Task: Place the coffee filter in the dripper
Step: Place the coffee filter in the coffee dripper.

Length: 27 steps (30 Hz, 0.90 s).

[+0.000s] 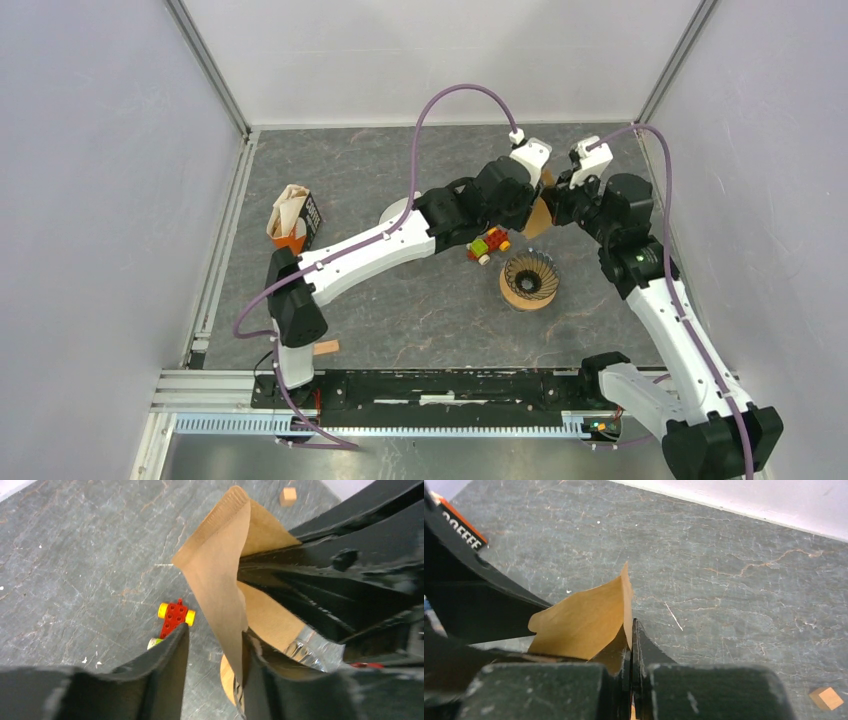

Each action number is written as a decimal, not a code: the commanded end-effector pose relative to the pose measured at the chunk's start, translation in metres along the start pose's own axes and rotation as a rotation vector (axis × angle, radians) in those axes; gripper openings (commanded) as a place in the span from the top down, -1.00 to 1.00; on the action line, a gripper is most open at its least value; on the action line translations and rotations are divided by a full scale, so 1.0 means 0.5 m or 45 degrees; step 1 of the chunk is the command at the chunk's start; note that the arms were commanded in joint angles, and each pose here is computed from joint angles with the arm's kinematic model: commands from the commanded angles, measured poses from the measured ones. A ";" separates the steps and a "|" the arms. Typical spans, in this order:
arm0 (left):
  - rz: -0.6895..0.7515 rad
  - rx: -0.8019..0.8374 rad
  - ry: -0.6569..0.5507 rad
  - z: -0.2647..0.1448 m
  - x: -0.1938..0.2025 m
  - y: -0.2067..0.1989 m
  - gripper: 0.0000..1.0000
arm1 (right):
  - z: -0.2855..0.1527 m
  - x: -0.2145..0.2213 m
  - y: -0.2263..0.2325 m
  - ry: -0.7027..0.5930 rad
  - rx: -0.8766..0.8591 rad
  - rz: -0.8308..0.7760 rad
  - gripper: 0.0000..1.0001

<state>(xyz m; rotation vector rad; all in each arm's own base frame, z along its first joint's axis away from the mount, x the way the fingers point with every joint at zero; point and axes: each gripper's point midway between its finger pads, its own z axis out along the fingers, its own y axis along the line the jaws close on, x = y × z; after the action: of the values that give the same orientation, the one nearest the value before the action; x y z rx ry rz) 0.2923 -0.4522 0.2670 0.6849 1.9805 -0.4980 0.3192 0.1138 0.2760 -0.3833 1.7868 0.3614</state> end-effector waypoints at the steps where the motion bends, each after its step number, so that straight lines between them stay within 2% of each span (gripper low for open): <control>1: -0.131 -0.036 -0.104 -0.006 -0.075 -0.009 -0.09 | 0.000 -0.066 -0.010 -0.076 0.014 0.177 1.00; 3: -0.162 -0.048 -0.101 -0.002 -0.077 -0.011 -0.25 | 0.000 -0.068 -0.020 -0.070 0.027 0.241 1.00; 7: -0.194 -0.040 -0.085 0.000 -0.073 -0.015 -0.35 | -0.001 -0.062 -0.038 -0.059 0.069 0.306 1.00; 19: -0.176 -0.030 -0.023 0.028 -0.028 -0.030 -0.37 | -0.002 -0.060 -0.045 -0.066 0.058 0.429 1.00; 27: -0.124 -0.074 -0.020 0.036 -0.016 -0.042 -0.48 | -0.002 -0.044 -0.050 -0.062 0.053 0.494 1.00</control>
<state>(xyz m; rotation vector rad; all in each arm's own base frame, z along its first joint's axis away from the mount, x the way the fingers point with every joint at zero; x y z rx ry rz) 0.2944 -0.4763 0.2584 0.5924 2.0340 -0.5098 0.3327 0.0909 0.2824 -0.0081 1.8686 0.5553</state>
